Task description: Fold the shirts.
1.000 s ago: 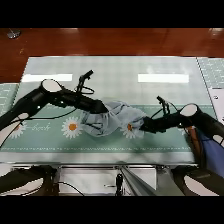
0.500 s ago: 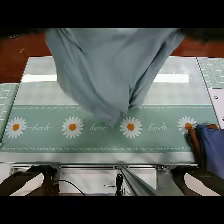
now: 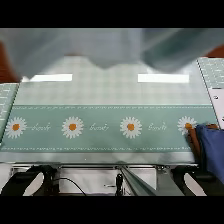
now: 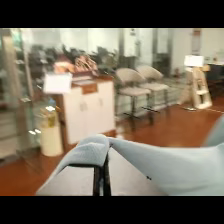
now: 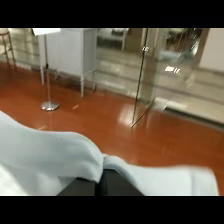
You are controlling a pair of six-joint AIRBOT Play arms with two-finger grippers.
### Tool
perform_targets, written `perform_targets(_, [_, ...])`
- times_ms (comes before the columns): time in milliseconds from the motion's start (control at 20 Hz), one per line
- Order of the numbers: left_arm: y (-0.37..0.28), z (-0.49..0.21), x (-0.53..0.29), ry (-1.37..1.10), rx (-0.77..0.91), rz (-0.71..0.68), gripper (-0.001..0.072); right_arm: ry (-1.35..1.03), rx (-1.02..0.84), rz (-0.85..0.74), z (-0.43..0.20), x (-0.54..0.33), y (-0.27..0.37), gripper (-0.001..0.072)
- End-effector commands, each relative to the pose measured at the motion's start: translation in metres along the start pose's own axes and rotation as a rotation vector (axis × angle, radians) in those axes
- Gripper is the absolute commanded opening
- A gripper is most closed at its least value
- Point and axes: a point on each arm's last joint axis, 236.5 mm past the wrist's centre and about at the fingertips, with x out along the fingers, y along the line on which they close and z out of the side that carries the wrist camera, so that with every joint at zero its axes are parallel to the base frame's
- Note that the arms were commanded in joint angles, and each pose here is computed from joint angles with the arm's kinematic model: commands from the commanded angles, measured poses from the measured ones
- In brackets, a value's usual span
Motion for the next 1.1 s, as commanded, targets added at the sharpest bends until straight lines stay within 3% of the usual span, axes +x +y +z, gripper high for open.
perform_targets(0, [-0.022,0.021,-0.054,-0.017,0.111,0.106,0.0021,-0.035,-0.055,-0.03,0.005,-0.042,0.02,0.0025])
perform_targets(200, [-0.022,-0.034,-0.07,0.221,0.058,0.133,0.0021,0.192,0.011,-0.006,-0.051,-0.036,0.019,0.0025])
perform_targets(400, [0.009,-0.125,-0.05,0.455,-0.113,0.138,0.002,0.455,0.172,0.095,-0.131,0.007,0.012,0.0025])
perform_targets(800, [0.124,-0.39,0.003,0.788,-0.496,0.307,0.0021,0.665,0.543,0.076,-0.327,0.168,-0.073,0.0025])
perform_targets(1050, [0.177,-0.5,0.023,0.897,-0.597,0.404,0.0021,0.639,0.785,0.057,-0.415,0.272,-0.121,0.0025])
